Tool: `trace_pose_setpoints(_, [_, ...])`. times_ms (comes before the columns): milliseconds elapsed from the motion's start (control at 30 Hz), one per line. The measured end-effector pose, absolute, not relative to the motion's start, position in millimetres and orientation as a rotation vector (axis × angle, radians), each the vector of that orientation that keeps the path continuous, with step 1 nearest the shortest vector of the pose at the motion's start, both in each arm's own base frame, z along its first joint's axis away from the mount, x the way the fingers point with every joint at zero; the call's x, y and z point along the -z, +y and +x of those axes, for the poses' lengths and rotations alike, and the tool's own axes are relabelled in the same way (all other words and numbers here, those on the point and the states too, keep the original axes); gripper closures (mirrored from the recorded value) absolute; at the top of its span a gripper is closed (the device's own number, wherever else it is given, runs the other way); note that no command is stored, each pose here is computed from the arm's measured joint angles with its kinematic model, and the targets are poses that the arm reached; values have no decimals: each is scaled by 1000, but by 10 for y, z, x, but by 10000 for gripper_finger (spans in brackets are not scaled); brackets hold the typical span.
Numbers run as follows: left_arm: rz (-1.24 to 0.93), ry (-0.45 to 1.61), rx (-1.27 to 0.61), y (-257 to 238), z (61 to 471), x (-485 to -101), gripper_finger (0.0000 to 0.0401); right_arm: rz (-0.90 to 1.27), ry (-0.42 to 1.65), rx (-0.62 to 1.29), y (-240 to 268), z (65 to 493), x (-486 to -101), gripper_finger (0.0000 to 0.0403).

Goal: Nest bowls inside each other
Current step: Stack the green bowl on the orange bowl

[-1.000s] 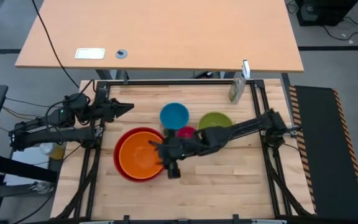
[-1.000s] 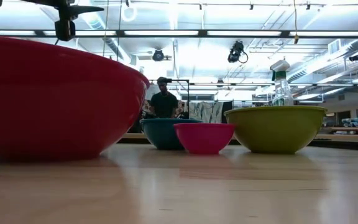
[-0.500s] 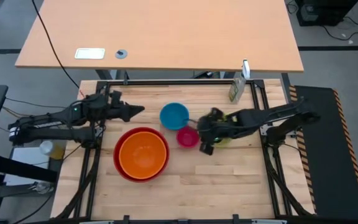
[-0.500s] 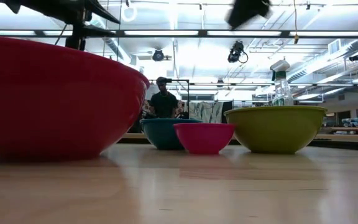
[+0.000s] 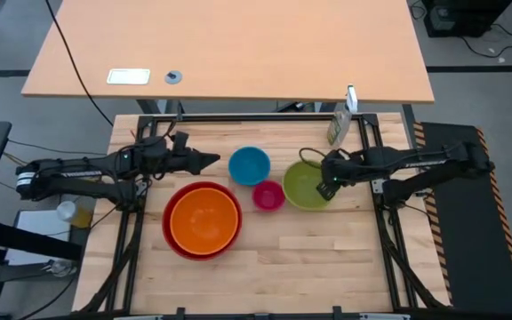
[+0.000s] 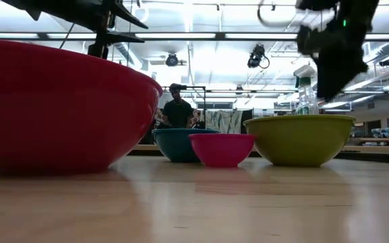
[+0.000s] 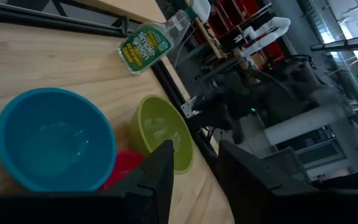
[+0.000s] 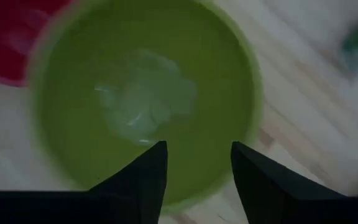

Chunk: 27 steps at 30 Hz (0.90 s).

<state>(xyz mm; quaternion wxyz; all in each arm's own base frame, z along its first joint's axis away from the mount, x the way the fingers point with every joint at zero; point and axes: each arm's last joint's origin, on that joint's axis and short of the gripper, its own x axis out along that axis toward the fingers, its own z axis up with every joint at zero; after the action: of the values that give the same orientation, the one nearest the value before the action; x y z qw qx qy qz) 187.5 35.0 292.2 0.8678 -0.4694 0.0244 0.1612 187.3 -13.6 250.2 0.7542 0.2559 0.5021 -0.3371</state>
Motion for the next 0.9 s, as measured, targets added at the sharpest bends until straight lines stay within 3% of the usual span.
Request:
trace_pose_setpoints(200, [-983, 52, -339, 354, 1897, -2912, 271, 677, 1165, 862, -434, 1716, -2197, 180])
trace_pose_setpoints(467, [-983, 50, -338, 354, 1895, -2915, 271, 776, 1080, 746, -627, 1746, -2019, 182])
trace_pose_setpoints(633, [-983, 49, -338, 354, 1895, -2916, 271, 803, 1091, 769, -667, 1690, -1919, 246])
trace_pose_setpoints(833, [-983, 49, -338, 354, 1895, -2916, 271, 820, 1087, 772, -683, 1684, -1915, 371])
trace_pose_setpoints(900, [-983, 48, -338, 354, 1895, -2917, 271, 827, 1079, 746, -682, 1703, -1961, 378])
